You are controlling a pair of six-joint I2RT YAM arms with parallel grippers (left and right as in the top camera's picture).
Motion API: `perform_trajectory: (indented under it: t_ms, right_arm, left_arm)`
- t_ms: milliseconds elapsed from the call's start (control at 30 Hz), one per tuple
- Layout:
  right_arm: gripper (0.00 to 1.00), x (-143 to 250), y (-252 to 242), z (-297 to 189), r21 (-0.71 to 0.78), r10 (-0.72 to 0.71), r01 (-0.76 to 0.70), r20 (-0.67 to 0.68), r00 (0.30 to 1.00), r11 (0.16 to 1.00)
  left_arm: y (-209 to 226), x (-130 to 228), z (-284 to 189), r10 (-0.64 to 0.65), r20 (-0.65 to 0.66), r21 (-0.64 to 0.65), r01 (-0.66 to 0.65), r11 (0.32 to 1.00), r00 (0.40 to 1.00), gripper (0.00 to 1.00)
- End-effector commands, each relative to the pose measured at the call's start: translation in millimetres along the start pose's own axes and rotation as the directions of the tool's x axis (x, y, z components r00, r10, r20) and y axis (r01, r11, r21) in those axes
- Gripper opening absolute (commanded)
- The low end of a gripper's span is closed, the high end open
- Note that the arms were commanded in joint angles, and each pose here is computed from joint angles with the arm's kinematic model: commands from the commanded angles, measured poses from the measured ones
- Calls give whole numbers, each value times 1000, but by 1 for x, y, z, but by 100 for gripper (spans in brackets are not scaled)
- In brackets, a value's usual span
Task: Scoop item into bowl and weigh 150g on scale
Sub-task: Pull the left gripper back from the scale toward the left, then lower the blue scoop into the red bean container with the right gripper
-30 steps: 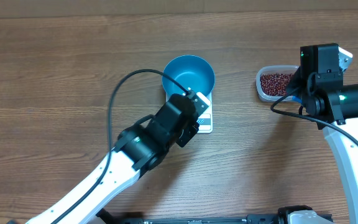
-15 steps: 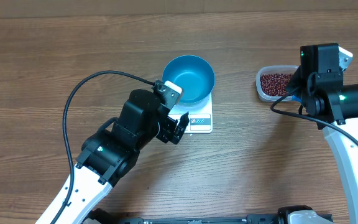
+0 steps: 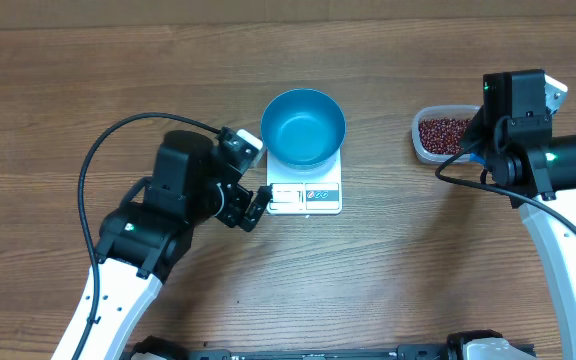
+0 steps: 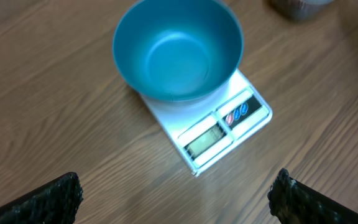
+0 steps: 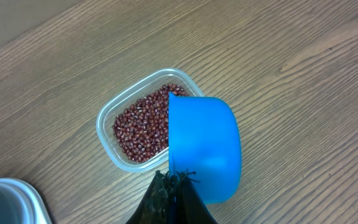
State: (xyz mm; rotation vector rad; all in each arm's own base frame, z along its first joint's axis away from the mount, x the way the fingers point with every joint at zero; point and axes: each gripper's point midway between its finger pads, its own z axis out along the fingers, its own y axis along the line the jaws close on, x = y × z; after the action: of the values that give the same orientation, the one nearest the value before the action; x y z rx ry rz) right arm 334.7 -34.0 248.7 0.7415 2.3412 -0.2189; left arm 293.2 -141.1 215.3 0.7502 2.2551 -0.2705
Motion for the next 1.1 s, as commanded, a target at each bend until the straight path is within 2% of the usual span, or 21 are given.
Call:
perform_trajectory:
  t_ms: [0,100,300,567,1067]
  right_arm:
    - [4,-11,1,-9,-17,23,-23,34,999,1000]
    - [4,-11,2,-7,-14,21,-20,29,999,1000]
    - [4,-10,2,-6,-13,20,-20,28,999,1000]
    - [4,-11,2,-6,-15,22,-21,31,999,1000]
    - [4,-11,2,-6,-15,22,-22,31,999,1000]
  left_arm:
    - [9,-20,-17,101,57,-6,-101,995,993,100]
    - [14,-23,-19,90,80,3,-91,996,993,100]
    - [-1,-30,-22,110,136,108,-125,986,985,100]
    - [0,-36,-23,108,159,102,-125,987,981,99]
    - [0,-40,-22,24,167,120,-44,992,986,100]
